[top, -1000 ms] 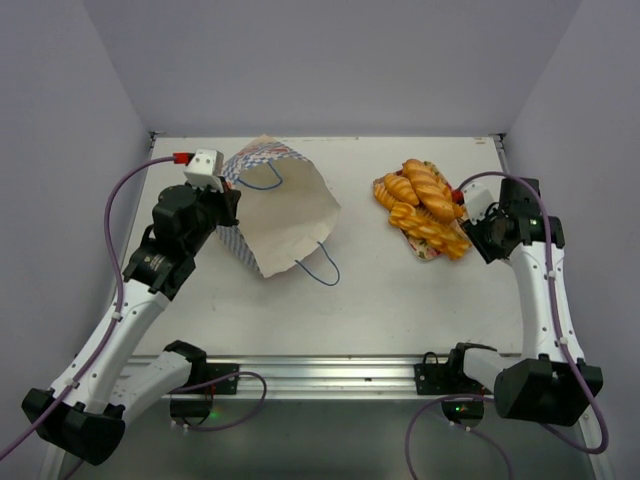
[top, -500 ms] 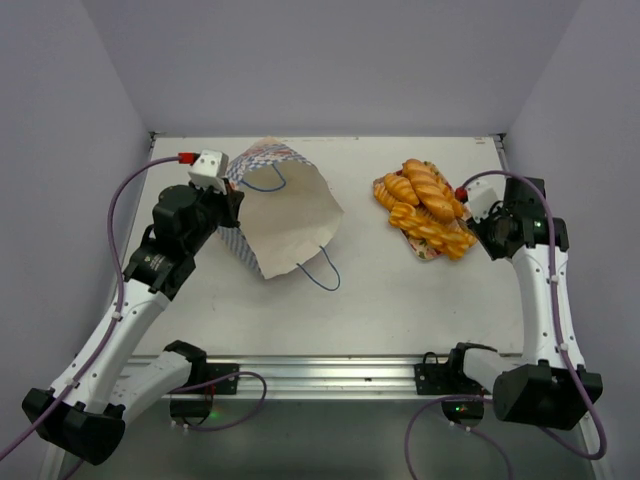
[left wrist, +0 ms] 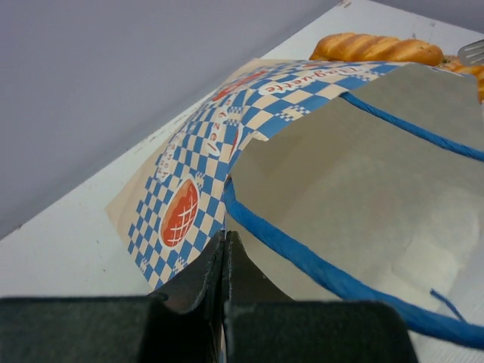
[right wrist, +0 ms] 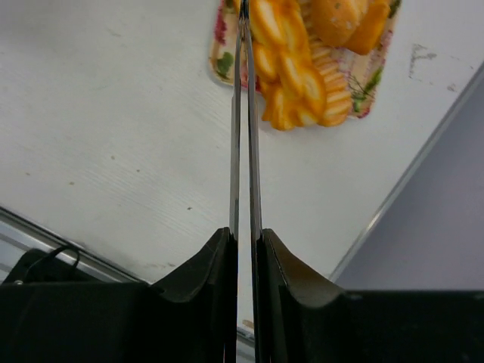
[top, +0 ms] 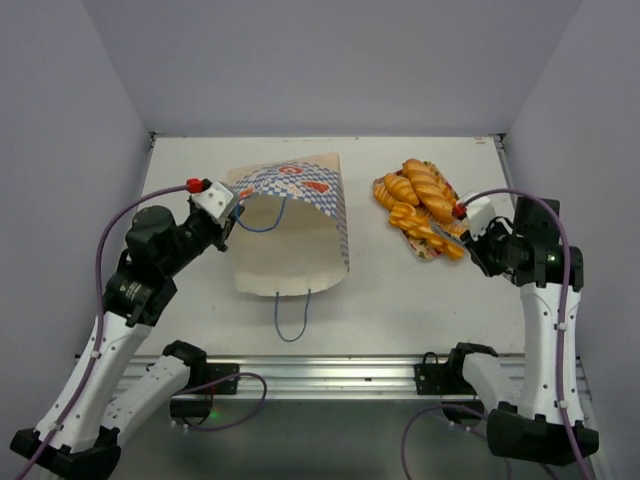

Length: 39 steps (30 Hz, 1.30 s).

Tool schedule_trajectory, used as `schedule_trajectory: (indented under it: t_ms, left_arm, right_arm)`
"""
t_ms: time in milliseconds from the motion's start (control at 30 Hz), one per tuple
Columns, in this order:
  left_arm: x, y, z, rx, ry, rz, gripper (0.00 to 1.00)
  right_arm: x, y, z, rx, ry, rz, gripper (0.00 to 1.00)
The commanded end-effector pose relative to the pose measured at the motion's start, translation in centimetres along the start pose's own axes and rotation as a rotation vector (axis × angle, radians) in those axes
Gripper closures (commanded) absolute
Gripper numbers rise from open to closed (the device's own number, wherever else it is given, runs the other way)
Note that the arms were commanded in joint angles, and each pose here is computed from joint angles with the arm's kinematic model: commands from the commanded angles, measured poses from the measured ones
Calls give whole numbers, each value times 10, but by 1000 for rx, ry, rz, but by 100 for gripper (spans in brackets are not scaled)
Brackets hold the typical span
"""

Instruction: Take the fake bread out of the paper bag

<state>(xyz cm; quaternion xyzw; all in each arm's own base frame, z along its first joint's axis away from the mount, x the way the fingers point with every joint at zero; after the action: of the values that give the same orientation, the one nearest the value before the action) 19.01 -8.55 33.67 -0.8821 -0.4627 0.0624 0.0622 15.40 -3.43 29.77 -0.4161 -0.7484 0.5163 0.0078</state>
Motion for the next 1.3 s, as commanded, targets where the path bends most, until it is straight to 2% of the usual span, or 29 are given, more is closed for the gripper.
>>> schedule_trajectory:
  t_ms: [0,167,233,267,333,433,500,533,633,700,733,867,1000,1100,1133,1200,1233,1267]
  left_arm:
    - [0,-8,-2,-13,96,34,100]
    - [3,2,-30,-18,-11,-25,100]
    - [6,8,-38,19,-80,-73,100]
    - [10,21,-38,67,-105,-91,100]
    - [14,26,-55,75,-150,-145,100]
    - [34,62,-60,166,-235,-183,100]
    - [44,74,-71,167,-323,-170,100]
    - [60,92,-61,219,-375,-145,100]
    - [93,121,-48,278,-496,-96,100]
    - [111,133,-46,274,-556,-64,100]
    - [122,146,-33,309,-588,-66,100]
    - [147,165,-26,315,-650,-81,100]
    - [175,163,-23,270,-699,-164,98]
    - [181,160,-27,241,-709,-192,82]
    - [180,157,-32,226,-702,-198,66]
    - [180,154,-38,197,-696,-206,49]
    - [177,150,-47,164,-687,-201,36]
    - [176,147,-51,145,-682,-198,31]
  right_arm:
    - [14,-6,-16,-192,-54,-127,88]
    - [9,0,-35,-338,-36,-196,89]
    - [3,6,-42,-369,-16,-213,89]
    - [-3,6,-48,-399,-23,-193,89]
    - [-8,9,-55,-424,12,-185,89]
    - [-17,15,-64,-457,45,-163,89]
    - [-20,18,-67,-481,63,-159,89]
    - [-19,23,-67,-482,74,-172,89]
    - [-17,29,-68,-498,91,-185,89]
    - [-15,31,-66,-499,100,-186,89]
    - [-13,34,-65,-497,103,-188,89]
    - [-9,38,-60,-486,103,-191,89]
    - [-6,42,-57,-479,107,-202,89]
    - [-5,45,-56,-474,109,-208,89]
    - [-5,47,-55,-470,108,-210,89]
    - [-5,49,-55,-471,105,-222,89]
    - [-4,52,-54,-465,101,-233,89]
    - [-2,54,-55,-465,95,-244,89]
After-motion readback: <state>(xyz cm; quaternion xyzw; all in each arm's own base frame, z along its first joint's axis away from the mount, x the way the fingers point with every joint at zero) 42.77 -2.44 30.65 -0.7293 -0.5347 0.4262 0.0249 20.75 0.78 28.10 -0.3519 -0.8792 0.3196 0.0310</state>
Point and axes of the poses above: each gripper's point midway between its finger pads, its own y axis out along the fingers, its own x axis along the line the jaws close on, z = x × y, the point moved 9 cm from there along -y, back along the fingers, and after that the axes turned 14 degrees about -y, right-handed, at the moved point
